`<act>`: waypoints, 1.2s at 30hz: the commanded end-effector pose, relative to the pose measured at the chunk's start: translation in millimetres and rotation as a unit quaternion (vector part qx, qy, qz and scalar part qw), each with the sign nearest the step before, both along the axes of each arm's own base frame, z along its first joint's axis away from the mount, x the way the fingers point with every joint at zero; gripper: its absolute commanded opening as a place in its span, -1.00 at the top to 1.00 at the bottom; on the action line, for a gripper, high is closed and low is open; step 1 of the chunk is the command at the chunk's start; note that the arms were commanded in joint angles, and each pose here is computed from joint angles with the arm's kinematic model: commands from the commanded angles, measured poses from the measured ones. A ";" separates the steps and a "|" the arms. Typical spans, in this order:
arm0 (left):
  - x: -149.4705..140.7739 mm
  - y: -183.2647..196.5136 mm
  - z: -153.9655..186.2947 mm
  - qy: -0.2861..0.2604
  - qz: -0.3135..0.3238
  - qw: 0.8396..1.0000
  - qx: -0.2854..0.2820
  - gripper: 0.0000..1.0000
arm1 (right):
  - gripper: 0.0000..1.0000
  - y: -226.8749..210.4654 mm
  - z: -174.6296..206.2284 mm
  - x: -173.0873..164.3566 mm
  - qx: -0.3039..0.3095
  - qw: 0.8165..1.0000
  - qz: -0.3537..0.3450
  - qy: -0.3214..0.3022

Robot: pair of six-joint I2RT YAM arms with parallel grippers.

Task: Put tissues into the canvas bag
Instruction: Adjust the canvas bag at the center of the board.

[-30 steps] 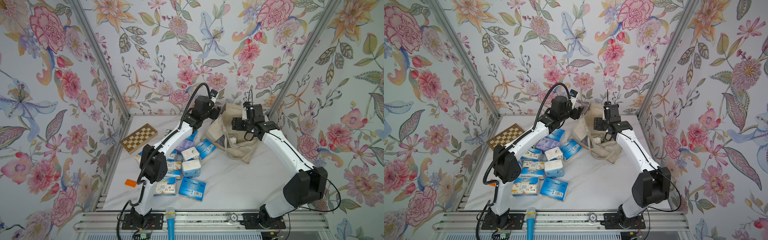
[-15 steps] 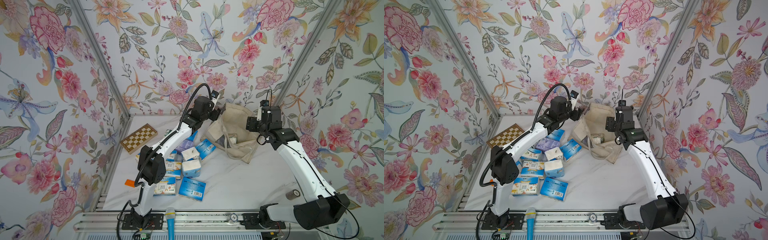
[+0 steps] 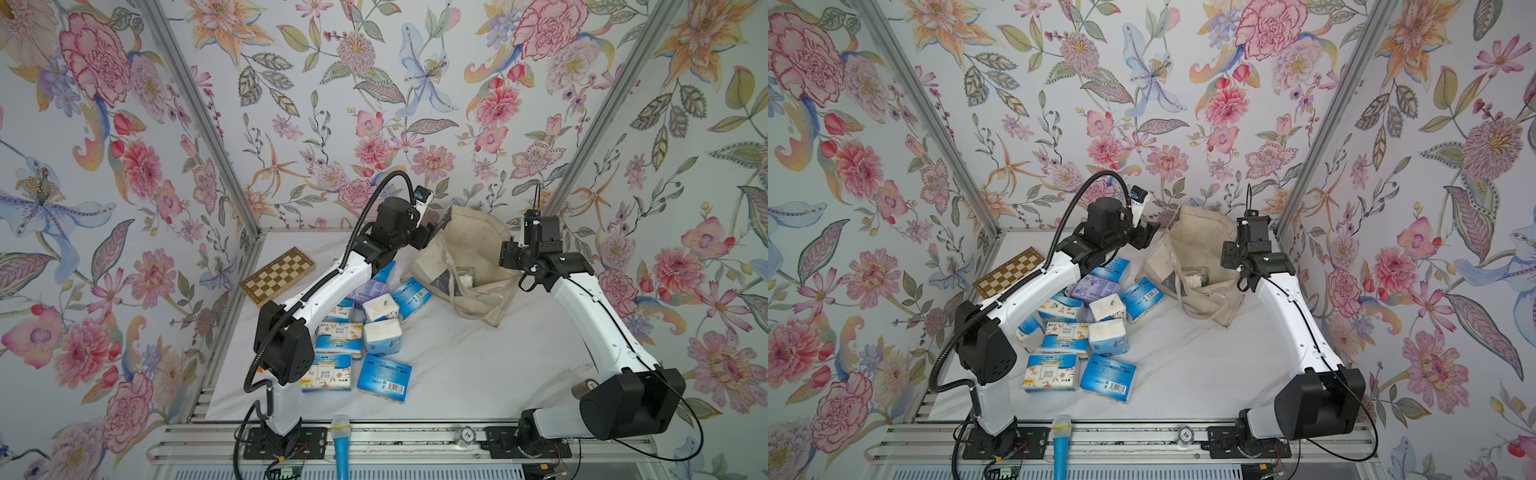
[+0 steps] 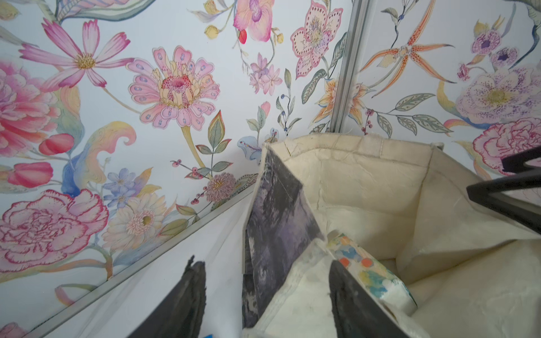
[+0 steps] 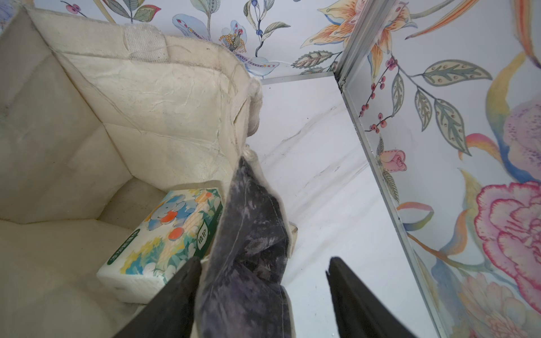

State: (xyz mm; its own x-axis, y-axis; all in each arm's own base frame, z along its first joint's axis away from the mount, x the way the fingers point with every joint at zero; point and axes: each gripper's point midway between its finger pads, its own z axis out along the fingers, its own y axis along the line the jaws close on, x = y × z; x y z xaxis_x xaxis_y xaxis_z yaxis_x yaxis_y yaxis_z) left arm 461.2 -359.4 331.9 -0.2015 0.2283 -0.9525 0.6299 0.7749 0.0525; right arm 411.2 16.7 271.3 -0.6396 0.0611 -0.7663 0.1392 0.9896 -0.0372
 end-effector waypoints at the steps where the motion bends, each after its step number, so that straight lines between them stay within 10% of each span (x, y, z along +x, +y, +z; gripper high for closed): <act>1: -15.6 20.6 -4.9 0.003 0.022 0.999 0.027 -0.39 | -0.31 2.0 -4.7 -0.7 0.013 1.000 0.006 0.011; 11: -46.2 58.2 -30.6 0.030 0.048 0.997 0.060 -0.41 | 0.98 1.3 -6.2 -26.2 0.041 0.999 0.000 0.005; 36: -66.2 74.9 -51.5 0.069 0.049 0.994 0.069 -0.46 | 1.00 134.8 -48.5 -172.2 0.179 0.967 0.146 0.112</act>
State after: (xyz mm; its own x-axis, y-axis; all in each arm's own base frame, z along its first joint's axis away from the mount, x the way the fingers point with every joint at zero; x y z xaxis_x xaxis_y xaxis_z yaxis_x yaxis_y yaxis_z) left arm 397.0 -289.0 272.3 -0.3635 0.3471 -0.8645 0.5693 0.8173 0.0888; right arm 253.9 138.7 238.7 -0.7644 0.0849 -0.6391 -0.1267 0.9522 0.2780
